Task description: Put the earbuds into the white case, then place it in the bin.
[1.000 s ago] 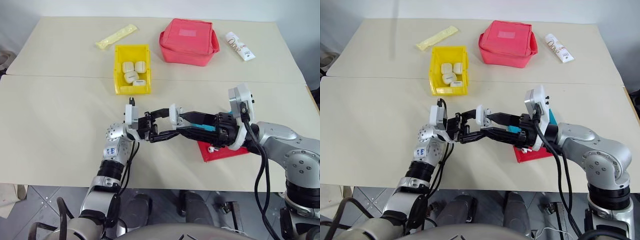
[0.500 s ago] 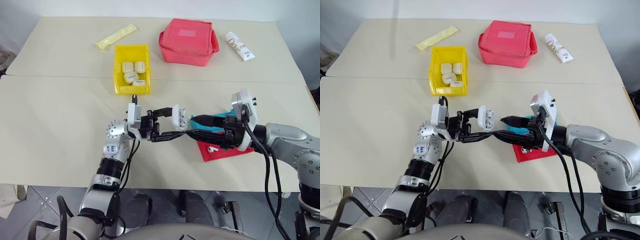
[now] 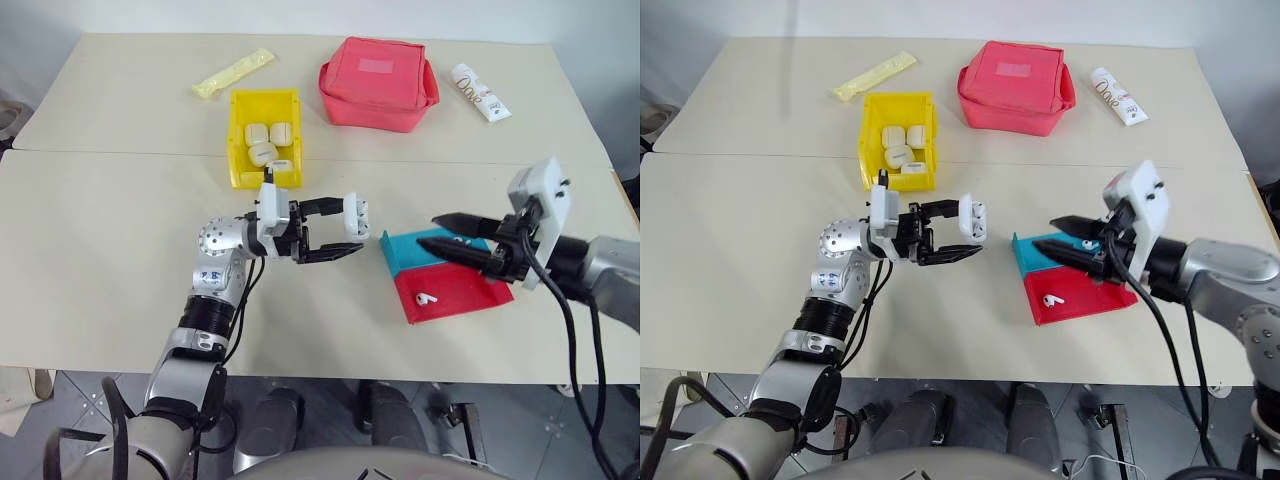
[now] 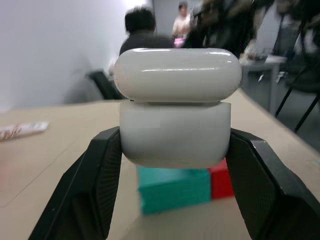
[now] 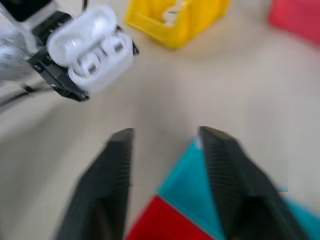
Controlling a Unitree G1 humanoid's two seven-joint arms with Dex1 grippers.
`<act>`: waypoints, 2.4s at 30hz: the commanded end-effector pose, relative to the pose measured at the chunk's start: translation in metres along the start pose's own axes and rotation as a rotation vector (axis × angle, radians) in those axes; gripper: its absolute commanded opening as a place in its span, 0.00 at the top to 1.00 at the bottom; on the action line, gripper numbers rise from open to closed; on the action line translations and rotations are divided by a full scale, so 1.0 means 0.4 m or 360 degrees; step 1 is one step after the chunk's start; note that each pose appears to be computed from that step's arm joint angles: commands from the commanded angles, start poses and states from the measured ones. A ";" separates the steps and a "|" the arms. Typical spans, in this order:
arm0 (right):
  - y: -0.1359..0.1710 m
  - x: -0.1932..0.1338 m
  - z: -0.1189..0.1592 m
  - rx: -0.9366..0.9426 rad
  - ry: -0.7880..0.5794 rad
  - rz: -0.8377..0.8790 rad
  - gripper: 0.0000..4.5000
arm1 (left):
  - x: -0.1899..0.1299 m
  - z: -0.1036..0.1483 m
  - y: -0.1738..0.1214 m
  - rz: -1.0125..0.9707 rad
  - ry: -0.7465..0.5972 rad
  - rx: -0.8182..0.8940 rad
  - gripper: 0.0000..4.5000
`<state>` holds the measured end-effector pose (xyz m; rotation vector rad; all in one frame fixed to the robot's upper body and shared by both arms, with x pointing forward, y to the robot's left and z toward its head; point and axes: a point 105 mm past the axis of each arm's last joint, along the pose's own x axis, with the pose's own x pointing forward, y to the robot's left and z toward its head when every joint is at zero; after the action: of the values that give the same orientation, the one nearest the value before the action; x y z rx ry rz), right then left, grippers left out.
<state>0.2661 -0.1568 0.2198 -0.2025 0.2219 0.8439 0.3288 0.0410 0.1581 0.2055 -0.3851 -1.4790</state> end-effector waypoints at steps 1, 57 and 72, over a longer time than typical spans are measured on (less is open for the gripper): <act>0.024 0.021 0.066 -0.0200 -0.0005 -0.0027 0.80 | 0.022 0.001 0.015 -0.0041 0.0174 0.0182 0.39; -0.035 -0.090 -0.016 0.0132 -0.0314 0.0330 0.00 | -0.226 -0.012 0.334 0.1148 0.0666 -0.0011 0.31; -0.025 -0.123 -0.009 0.0093 -0.0293 0.0333 0.00 | -0.235 0.105 0.266 0.0698 0.0336 0.0029 0.01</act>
<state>0.2479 -0.1975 0.2162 -0.0008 0.1476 1.0407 0.4194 0.1444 0.2087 0.3029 -0.1842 -0.9495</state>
